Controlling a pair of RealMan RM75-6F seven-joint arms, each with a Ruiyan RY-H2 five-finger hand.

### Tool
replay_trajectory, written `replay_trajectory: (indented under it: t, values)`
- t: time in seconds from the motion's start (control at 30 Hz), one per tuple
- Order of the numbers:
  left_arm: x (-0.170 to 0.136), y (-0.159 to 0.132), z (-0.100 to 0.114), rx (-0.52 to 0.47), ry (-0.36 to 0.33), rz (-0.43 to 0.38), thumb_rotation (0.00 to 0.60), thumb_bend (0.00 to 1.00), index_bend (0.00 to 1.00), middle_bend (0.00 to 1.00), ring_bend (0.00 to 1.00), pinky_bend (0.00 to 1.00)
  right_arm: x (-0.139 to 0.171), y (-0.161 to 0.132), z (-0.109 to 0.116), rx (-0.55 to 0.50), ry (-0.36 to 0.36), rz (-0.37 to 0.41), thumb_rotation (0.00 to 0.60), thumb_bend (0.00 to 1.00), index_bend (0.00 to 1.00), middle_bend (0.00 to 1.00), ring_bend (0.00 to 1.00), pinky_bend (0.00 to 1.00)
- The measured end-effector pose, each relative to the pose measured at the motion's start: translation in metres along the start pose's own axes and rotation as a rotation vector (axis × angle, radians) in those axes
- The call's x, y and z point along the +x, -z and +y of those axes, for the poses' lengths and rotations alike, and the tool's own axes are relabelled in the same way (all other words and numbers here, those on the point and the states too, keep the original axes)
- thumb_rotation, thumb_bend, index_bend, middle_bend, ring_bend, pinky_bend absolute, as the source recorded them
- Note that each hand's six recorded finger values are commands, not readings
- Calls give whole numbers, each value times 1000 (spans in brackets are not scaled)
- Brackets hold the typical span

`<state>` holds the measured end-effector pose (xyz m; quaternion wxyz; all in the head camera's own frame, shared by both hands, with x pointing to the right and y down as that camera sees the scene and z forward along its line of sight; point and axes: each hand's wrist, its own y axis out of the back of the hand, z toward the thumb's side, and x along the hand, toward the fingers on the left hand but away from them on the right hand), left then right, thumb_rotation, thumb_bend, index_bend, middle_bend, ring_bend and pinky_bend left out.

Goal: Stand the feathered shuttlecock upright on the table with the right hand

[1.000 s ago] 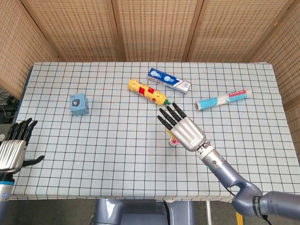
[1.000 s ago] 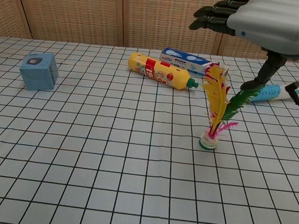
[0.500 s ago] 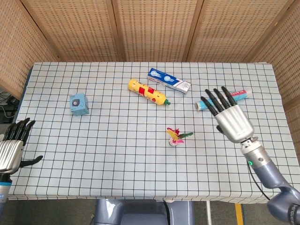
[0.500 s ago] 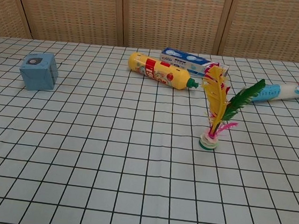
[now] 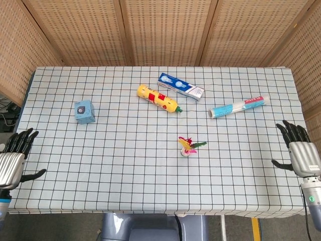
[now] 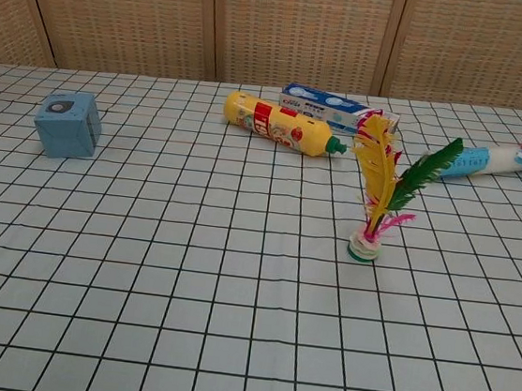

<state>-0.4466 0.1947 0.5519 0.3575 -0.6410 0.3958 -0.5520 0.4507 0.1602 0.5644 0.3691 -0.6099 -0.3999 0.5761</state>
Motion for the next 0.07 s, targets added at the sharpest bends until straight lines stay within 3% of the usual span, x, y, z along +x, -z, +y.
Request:
replay_trajectory:
  t: [0.07]
  values:
    - [0, 0, 0, -3, 2, -1, 600, 0, 0, 0, 0, 0, 6, -1, -4, 21, 6, -3, 600, 0, 0, 0, 0, 0]
